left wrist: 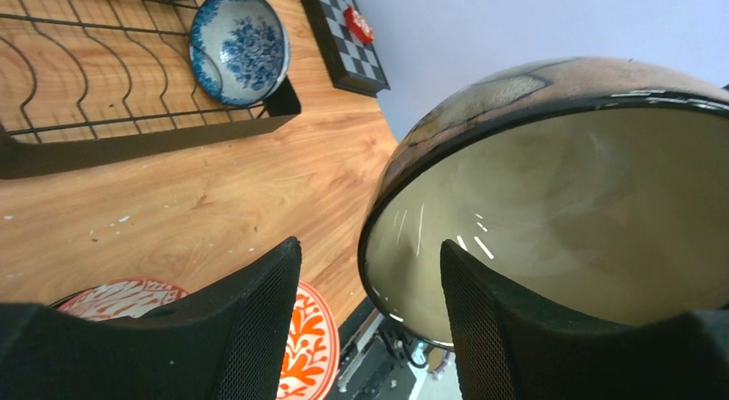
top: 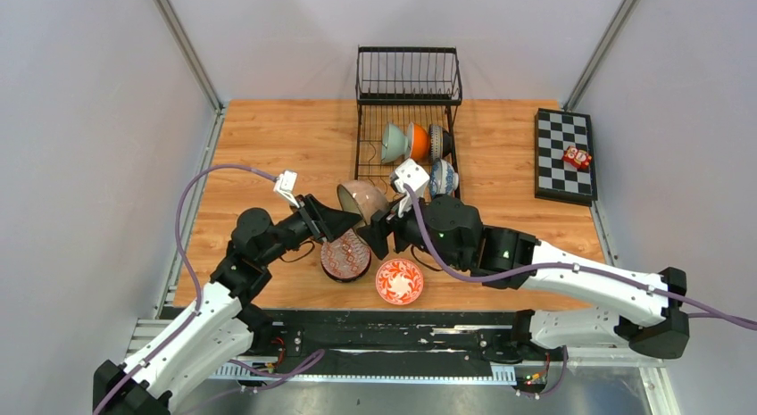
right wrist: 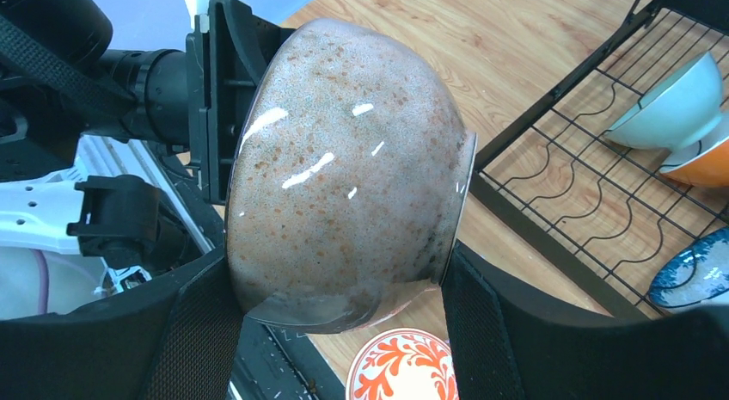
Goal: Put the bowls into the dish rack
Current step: Place the bowl in the dish rack.
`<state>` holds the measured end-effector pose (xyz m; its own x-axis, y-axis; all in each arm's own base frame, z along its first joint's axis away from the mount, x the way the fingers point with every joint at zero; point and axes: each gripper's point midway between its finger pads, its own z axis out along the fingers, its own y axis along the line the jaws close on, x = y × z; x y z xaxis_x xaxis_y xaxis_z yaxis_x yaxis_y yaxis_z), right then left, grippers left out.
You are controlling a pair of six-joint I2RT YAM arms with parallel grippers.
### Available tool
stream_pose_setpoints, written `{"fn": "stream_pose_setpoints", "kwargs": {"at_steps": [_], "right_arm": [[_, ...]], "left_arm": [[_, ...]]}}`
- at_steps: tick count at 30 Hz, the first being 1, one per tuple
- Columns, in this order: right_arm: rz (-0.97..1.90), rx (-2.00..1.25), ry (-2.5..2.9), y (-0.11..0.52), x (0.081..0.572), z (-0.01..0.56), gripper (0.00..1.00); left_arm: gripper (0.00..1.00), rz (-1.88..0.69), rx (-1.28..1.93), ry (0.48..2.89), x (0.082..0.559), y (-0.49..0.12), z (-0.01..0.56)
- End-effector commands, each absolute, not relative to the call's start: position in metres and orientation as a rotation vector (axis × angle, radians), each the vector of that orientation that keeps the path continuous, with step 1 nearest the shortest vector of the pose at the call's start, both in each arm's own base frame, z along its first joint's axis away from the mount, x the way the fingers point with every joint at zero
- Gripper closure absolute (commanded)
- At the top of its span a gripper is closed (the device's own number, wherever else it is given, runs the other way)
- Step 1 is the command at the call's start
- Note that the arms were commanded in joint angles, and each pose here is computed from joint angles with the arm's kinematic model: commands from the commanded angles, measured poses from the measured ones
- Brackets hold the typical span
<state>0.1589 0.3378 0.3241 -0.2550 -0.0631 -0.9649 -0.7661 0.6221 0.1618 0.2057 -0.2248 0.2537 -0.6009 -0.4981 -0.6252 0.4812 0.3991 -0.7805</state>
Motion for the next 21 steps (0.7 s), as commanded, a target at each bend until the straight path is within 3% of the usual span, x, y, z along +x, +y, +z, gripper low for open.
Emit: {"fn": "stream_pose_setpoints", "kwargs": {"at_steps": [1, 21], "right_arm": [[0.784, -0.581, 1.603, 0.337, 0.171, 0.375, 0.98], [0.476, -0.464, 1.709, 0.303, 0.258, 0.338, 0.98]], "left_arm": [[0.37, -1.282, -0.022, 1.776, 0.212, -0.22, 0.256], [0.3, -0.897, -0.044, 1.828, 0.216, -0.168, 0.271]]}}
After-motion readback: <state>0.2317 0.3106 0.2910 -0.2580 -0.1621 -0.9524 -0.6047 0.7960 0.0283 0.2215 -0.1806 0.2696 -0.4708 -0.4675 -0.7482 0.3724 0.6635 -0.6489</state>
